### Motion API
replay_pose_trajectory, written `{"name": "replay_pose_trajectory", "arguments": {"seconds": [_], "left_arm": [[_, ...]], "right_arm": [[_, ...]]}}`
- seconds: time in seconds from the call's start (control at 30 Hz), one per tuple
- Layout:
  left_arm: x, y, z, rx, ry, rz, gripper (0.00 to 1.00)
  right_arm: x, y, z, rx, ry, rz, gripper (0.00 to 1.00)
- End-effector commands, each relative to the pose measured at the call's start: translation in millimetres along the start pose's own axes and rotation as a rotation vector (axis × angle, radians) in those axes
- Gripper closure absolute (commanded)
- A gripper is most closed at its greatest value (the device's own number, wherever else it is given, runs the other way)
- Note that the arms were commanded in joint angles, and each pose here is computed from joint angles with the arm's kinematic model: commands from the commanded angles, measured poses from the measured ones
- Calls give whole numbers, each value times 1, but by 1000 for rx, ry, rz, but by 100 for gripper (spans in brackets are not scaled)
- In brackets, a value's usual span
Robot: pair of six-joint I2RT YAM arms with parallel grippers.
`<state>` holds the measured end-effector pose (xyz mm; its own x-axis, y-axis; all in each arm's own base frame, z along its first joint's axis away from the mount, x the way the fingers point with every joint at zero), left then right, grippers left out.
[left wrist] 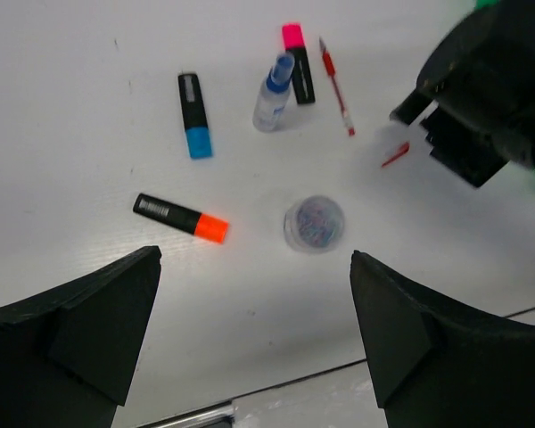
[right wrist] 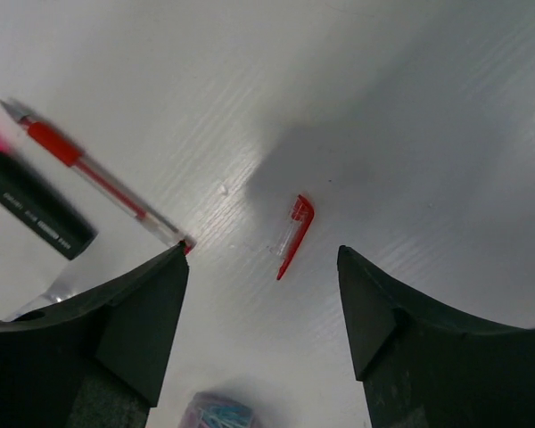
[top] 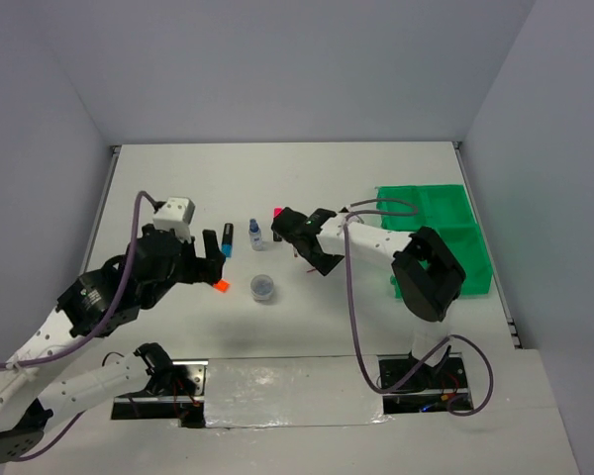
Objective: Sort the stationery into containers
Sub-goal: Pick up the pen cap from the center of the board.
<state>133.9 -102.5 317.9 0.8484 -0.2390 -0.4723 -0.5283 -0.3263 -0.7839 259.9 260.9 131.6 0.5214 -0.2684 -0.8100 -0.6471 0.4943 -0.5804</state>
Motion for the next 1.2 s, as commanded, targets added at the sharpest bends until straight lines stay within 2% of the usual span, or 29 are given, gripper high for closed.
{"name": "replay_pose_trajectory", "arguments": {"seconds": [0.0, 0.13, 0.33, 0.53, 0.63, 0.97, 1.0, 1.07, 1.1, 1.17], "left_arm": [[2, 20, 6, 69, 64, 84, 1], [8, 36, 13, 76, 75, 108, 1], [3, 37, 11, 70, 151, 98, 1], [3, 39, 11, 64, 161, 101, 1], [3, 39, 11, 62, 156, 99, 1], [-1, 38, 13, 45, 163, 77, 1], [-1, 38, 14, 45, 162, 78, 1], [-1, 38, 13, 43, 162, 78, 1], [-1, 38, 13, 41, 162, 78, 1], [-1, 39, 14, 42, 160, 80, 1]], "right_arm": [[-2, -1, -5, 79, 107, -8, 27], [7, 6, -2, 94, 115, 7, 28], [18, 14, 5, 89, 123, 20, 33], [26, 12, 2, 112, 152, 13, 38], [31, 17, 3, 107, 145, 31, 44], [50, 30, -1, 82, 181, 68, 50], [51, 32, -2, 77, 180, 73, 52], [53, 35, -4, 79, 176, 93, 64], [52, 37, -4, 78, 172, 101, 78], [54, 40, -7, 81, 171, 117, 88]]}}
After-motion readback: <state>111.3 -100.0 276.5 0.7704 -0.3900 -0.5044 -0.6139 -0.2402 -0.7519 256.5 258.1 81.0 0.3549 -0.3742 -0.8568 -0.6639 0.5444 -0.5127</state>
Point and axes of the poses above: each gripper's point midway between its finger pads, its own x axis out along the fingers, its own z axis along the line the jaws close on, y = z × x, the point moved 8 cm from there along -x, back along the fingers, and after that the axes turned 15 degrees about -x, right-handed, at the moved point
